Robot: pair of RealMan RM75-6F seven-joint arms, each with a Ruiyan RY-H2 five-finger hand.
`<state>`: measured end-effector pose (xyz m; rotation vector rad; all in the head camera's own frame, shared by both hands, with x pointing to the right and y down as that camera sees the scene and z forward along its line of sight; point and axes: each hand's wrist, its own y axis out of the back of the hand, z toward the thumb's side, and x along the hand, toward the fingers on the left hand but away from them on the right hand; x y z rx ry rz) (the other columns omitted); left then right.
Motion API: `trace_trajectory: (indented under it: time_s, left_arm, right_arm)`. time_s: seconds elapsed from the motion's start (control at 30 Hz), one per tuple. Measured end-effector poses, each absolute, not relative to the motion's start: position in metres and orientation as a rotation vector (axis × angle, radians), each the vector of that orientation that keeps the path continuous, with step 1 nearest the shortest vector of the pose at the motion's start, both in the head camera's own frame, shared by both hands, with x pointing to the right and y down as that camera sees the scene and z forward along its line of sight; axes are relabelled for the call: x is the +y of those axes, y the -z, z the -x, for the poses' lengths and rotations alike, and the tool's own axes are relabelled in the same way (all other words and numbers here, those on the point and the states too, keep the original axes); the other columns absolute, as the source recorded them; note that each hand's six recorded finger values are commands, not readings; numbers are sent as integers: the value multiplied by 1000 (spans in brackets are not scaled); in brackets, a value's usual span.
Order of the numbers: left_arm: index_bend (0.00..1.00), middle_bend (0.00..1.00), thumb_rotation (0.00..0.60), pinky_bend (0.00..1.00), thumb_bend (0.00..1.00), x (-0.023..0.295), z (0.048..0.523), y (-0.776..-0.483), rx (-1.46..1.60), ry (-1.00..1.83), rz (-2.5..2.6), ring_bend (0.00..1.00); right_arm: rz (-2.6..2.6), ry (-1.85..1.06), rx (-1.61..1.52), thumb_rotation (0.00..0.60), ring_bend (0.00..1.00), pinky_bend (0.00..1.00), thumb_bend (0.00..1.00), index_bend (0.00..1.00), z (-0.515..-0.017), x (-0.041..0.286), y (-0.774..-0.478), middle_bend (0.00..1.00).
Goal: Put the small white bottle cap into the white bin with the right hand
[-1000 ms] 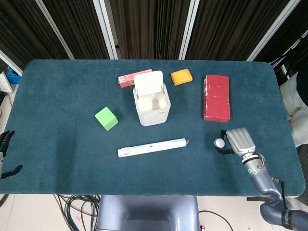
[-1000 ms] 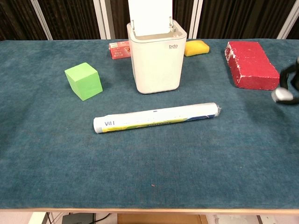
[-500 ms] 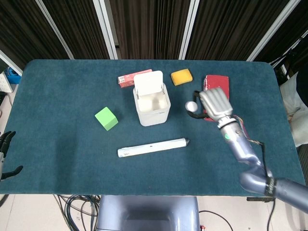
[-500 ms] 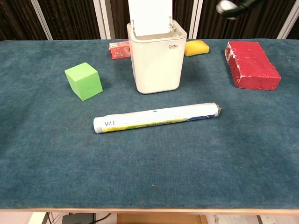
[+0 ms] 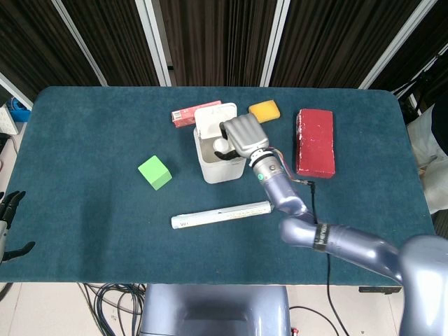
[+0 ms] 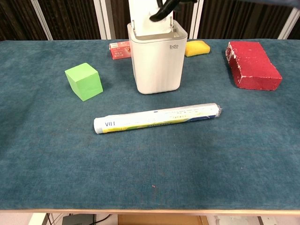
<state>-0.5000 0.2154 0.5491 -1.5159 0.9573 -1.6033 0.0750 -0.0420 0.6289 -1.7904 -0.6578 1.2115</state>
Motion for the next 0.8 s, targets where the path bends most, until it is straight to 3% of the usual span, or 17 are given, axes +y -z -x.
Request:
trace_trajectory:
  time_s: [0.23, 0.53, 0.8]
  left_arm:
    - [116, 155, 600, 0, 165, 215, 501, -549, 950, 1602, 1530, 30]
    - [116, 147, 600, 0, 165, 215, 501, -548, 951, 1605, 1529, 30]
    - [117, 147, 600, 0, 166, 216, 502, -548, 952, 1613, 1516, 30]
  right_arm:
    - [1781, -1286, -597, 600, 836, 813, 115, 263, -71, -34, -650, 792]
    - [1795, -1296, -634, 600, 842, 813, 115, 255, -77, -36, -639, 787]
    - [1814, -1229, -731, 600, 866, 835, 146, 317, -107, -30, -594, 785]
